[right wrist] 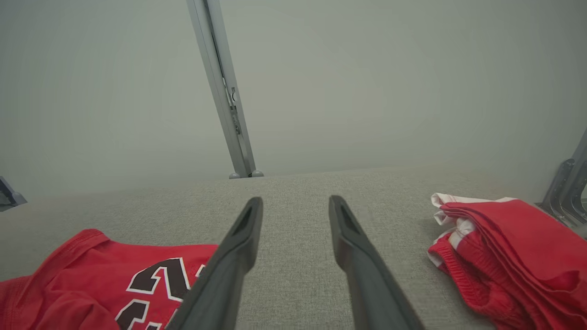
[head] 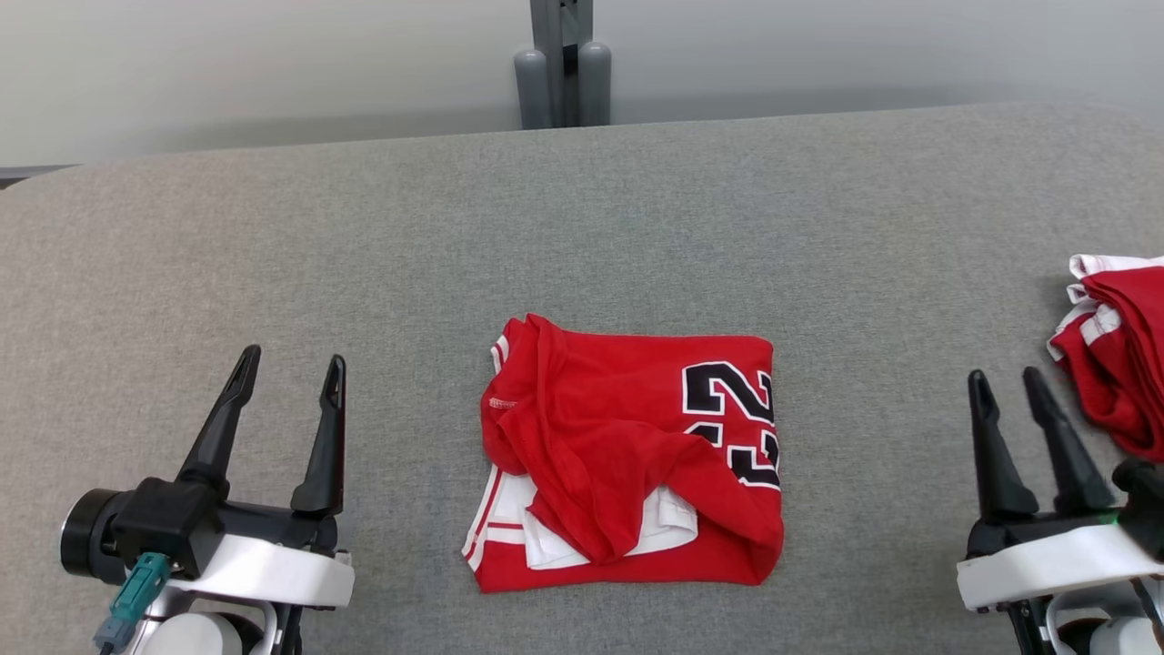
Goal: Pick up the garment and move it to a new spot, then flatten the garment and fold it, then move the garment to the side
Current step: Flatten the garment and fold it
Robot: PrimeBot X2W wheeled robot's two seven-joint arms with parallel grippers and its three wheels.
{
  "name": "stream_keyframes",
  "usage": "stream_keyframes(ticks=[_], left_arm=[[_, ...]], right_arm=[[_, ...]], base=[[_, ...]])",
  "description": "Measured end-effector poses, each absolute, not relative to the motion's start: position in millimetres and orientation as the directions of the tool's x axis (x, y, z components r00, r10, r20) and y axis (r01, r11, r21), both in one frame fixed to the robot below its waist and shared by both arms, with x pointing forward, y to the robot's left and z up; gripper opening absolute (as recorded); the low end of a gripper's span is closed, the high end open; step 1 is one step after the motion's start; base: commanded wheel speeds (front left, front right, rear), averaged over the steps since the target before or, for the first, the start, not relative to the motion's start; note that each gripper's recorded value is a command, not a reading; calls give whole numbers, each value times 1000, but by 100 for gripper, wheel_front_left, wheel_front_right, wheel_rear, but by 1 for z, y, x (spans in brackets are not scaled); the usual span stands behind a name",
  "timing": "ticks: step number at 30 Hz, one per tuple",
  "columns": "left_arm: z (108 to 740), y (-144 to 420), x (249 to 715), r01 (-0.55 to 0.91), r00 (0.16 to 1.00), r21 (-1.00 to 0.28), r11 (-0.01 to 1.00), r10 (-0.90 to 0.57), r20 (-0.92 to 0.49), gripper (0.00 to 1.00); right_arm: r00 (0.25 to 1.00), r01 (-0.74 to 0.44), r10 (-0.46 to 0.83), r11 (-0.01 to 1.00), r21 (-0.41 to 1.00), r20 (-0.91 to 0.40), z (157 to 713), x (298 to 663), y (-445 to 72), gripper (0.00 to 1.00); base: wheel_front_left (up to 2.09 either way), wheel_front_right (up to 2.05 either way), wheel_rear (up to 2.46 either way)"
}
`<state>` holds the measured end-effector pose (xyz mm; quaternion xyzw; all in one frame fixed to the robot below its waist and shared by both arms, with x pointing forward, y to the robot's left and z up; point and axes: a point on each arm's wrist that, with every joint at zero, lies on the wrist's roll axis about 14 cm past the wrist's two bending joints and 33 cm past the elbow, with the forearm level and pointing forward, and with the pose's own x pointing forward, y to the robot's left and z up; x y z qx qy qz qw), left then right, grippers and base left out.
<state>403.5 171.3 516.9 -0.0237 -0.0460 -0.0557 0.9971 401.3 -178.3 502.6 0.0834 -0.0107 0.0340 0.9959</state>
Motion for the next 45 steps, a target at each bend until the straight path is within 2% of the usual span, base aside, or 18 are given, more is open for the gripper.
stream_keyframes(ticks=[7, 14, 22, 28, 34, 40, 42, 45], left_arm=[[517, 174, 406, 103, 990, -45, 994, -98, 97, 100], [510, 179, 410, 83, 993, -61, 995, -78, 88, 100], [495, 188, 411, 51, 998, -77, 996, -47, 50, 100], [493, 187, 413, 56, 998, -84, 995, -52, 47, 100], [491, 185, 416, 61, 997, -90, 994, -57, 44, 100], [489, 181, 418, 71, 997, -97, 993, -67, 43, 100], [490, 180, 418, 73, 997, -98, 993, -69, 46, 100], [494, 180, 419, 75, 996, -99, 992, -70, 56, 100]], right_arm=[[978, -201, 206, 968, 149, -18, 488, 425, -143, 0], [893, -423, 437, 896, 132, -106, 456, 443, -77, 0], [759, -589, 623, 781, 208, -189, 418, 432, -11, 0], [637, -689, 729, 684, 240, -249, 398, 403, 23, 0], [608, -726, 764, 646, 238, -216, 405, 399, 31, 0], [515, -796, 822, 564, 219, -242, 401, 371, 48, 0], [519, -794, 819, 568, 219, -243, 401, 372, 47, 0], [579, -753, 785, 618, 226, -220, 407, 386, 36, 0]], base=[[0, 0, 0], [0, 0, 0], [0, 0, 0], [0, 0, 0], [0, 0, 0], [0, 0, 0], [0, 0, 0], [0, 0, 0]])
